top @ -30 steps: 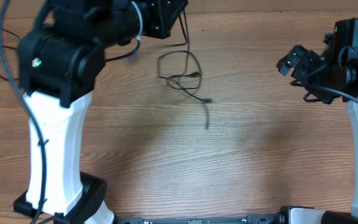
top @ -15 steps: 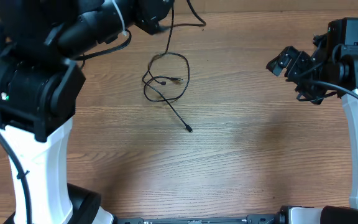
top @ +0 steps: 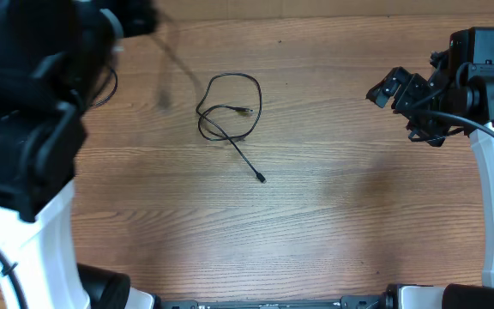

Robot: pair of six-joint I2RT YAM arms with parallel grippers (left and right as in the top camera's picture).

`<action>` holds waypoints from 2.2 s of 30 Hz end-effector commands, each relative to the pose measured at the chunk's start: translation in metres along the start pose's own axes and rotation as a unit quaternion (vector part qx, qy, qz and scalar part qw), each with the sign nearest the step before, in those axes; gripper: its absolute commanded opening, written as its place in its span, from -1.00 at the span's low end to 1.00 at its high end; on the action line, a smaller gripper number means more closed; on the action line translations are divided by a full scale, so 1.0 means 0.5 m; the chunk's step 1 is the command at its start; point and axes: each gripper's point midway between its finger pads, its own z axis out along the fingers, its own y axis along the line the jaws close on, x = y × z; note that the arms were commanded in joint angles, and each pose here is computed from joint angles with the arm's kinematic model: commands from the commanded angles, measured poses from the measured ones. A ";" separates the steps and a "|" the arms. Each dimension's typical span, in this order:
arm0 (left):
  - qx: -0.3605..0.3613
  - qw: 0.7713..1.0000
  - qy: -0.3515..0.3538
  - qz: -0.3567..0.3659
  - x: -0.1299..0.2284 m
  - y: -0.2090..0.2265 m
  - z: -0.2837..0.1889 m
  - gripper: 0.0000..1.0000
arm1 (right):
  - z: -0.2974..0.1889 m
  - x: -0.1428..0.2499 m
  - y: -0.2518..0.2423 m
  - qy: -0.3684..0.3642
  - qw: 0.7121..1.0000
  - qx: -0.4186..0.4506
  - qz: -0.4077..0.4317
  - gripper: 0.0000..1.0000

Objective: Untangle cables

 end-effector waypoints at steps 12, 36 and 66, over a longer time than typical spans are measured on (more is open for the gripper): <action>-0.391 0.914 -0.048 -0.096 -0.041 0.451 -0.180 -0.92 | 0.004 -0.009 0.003 -0.006 1.000 -0.006 -0.003 1.00; -0.483 0.851 0.014 -0.205 0.032 0.860 -0.091 -0.91 | 0.004 -0.009 0.003 -0.006 1.000 -0.006 -0.003 1.00; -0.581 0.559 0.354 -0.474 0.674 1.059 0.056 1.00 | 0.004 -0.009 0.003 -0.006 1.000 -0.006 -0.003 1.00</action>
